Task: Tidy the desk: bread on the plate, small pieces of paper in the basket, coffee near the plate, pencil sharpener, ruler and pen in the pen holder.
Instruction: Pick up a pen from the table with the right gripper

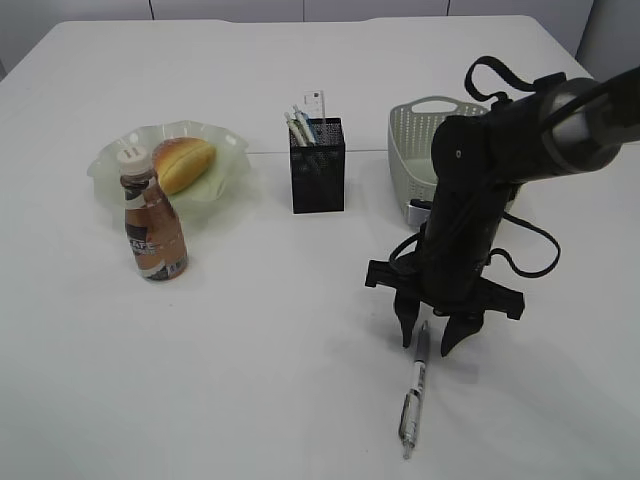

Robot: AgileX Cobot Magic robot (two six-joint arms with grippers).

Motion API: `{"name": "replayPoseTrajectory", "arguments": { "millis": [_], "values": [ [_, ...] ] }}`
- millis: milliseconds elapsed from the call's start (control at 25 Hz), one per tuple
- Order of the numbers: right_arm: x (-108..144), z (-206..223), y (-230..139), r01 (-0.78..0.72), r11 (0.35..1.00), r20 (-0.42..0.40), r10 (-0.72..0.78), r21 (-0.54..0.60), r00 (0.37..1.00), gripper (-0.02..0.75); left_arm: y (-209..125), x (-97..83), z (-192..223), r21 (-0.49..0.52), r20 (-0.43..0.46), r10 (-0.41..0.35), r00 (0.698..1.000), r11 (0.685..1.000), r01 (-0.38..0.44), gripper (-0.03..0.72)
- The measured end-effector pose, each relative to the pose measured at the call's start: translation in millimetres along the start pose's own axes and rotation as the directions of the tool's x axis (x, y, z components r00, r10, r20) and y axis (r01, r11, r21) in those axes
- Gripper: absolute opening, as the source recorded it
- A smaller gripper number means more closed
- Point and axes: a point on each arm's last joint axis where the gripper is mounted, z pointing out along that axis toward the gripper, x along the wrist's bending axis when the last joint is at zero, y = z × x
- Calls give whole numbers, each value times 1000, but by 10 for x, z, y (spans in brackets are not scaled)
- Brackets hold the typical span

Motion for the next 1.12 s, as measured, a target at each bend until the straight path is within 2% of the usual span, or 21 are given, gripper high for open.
{"name": "replayPoseTrajectory", "arguments": {
  "millis": [1120],
  "values": [
    [-26, 0, 17, 22, 1000, 29, -21, -19, 999, 362, 0, 0, 0, 0, 0, 0, 1000, 1000, 0, 307]
  ]
}}
